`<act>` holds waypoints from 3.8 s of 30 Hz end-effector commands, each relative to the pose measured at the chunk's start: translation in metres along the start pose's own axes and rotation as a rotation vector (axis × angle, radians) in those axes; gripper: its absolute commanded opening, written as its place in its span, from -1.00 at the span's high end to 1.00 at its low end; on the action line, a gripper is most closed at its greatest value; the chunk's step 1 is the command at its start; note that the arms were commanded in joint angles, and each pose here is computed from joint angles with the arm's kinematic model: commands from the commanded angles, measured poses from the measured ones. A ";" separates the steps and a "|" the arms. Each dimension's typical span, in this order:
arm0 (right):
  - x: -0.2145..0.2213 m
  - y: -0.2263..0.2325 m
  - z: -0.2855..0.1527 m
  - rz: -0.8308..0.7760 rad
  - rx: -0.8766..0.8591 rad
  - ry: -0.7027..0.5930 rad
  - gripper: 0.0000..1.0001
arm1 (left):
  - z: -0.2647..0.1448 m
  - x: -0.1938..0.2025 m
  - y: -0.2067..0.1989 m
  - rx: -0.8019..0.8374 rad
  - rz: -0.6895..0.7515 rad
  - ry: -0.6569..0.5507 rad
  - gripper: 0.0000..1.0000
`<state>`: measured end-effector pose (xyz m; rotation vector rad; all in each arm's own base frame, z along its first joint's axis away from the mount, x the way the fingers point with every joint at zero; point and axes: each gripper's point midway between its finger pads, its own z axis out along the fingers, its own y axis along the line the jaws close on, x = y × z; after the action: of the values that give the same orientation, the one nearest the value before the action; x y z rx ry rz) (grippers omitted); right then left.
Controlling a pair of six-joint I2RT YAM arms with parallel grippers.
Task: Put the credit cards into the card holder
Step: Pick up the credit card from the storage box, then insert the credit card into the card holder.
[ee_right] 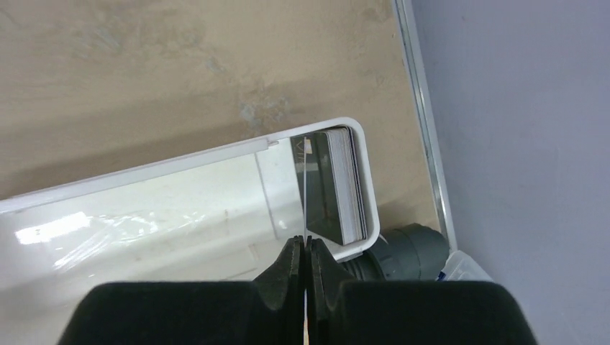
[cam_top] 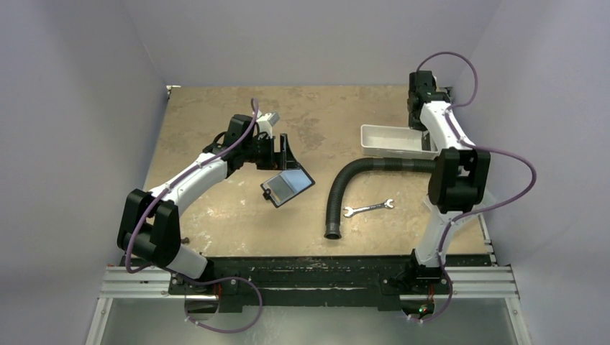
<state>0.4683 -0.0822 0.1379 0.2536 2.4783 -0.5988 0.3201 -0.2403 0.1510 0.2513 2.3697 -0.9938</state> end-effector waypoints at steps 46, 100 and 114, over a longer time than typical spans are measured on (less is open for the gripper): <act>0.126 0.364 -0.225 0.003 -1.684 0.098 1.00 | 0.014 0.031 0.072 -0.209 -0.278 -0.085 0.24; 0.208 0.378 -0.182 -0.069 -1.629 0.477 1.00 | 0.024 0.087 0.122 -0.368 -0.334 -0.007 0.72; 0.217 0.385 -0.183 -0.189 -1.681 0.553 1.00 | 0.023 0.082 0.120 -0.365 -0.319 -0.017 0.72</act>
<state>0.3375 0.3526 0.0263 -0.4556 2.5079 1.6931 0.3097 -0.1872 0.0314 -0.2641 2.5416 -0.7592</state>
